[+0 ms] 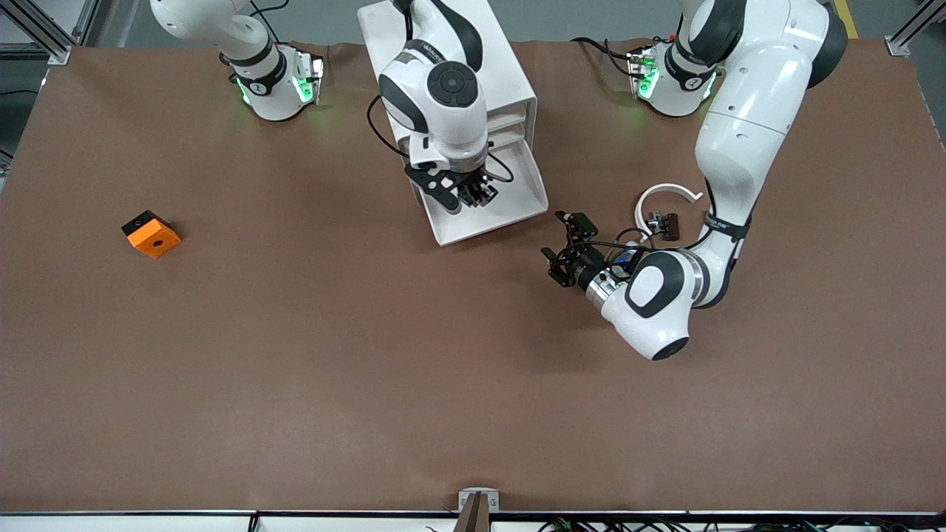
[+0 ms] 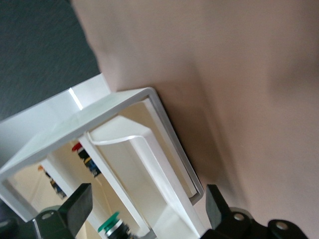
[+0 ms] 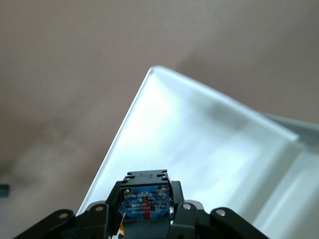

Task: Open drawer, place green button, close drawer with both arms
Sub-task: 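Lower the button into the drawer and open the right gripper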

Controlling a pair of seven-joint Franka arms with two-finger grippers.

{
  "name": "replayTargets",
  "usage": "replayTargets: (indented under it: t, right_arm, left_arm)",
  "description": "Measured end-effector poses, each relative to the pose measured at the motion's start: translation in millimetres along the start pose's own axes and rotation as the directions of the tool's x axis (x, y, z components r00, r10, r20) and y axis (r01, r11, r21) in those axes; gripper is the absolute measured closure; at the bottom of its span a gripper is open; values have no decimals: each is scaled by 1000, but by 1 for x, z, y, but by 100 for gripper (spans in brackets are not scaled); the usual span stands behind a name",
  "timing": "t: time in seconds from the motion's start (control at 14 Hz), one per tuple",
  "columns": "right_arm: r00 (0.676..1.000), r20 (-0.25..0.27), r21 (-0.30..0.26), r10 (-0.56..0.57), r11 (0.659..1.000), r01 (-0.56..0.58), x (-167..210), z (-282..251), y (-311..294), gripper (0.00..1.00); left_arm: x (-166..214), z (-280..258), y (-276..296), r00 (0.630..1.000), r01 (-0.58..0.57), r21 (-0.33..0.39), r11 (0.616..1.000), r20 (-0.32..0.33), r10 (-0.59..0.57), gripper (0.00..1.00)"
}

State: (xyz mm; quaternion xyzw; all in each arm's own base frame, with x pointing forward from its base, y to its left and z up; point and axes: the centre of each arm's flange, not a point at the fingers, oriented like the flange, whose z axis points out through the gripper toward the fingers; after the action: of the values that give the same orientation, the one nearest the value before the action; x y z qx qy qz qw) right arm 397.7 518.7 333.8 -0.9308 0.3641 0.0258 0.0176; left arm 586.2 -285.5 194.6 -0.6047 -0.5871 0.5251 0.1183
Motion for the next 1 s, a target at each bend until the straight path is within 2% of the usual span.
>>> replayTargets:
  t: [0.29, 0.5, 0.79, 0.93, 1.0]
  right_arm:
    - [1000, -6, -22, -17, 1000, 17, -23, 44, 0, 59]
    - [1000, -9, -29, -8, 1000, 8, -34, 56, 1, 59]
    - [1000, -9, -19, 17, 1000, -17, -45, 64, 1, 59]
    - [999, -11, -22, 39, 999, -39, -49, 67, 2, 59]
    - [999, -11, -23, 45, 999, -45, -51, 69, 2, 59]
  left_arm:
    - [12, -48, -14, 974, -217, -112, 970, -83, 209, 0]
    - [5, -93, -37, 929, -356, -227, 906, -186, 318, 0]
    - [-11, -141, -44, 901, -427, -458, 780, -289, 323, 0]
    - [-10, -149, -38, 880, -457, -499, 736, -374, 292, 0]
    - [-11, -150, -36, 850, -493, -485, 722, -444, 283, 0]
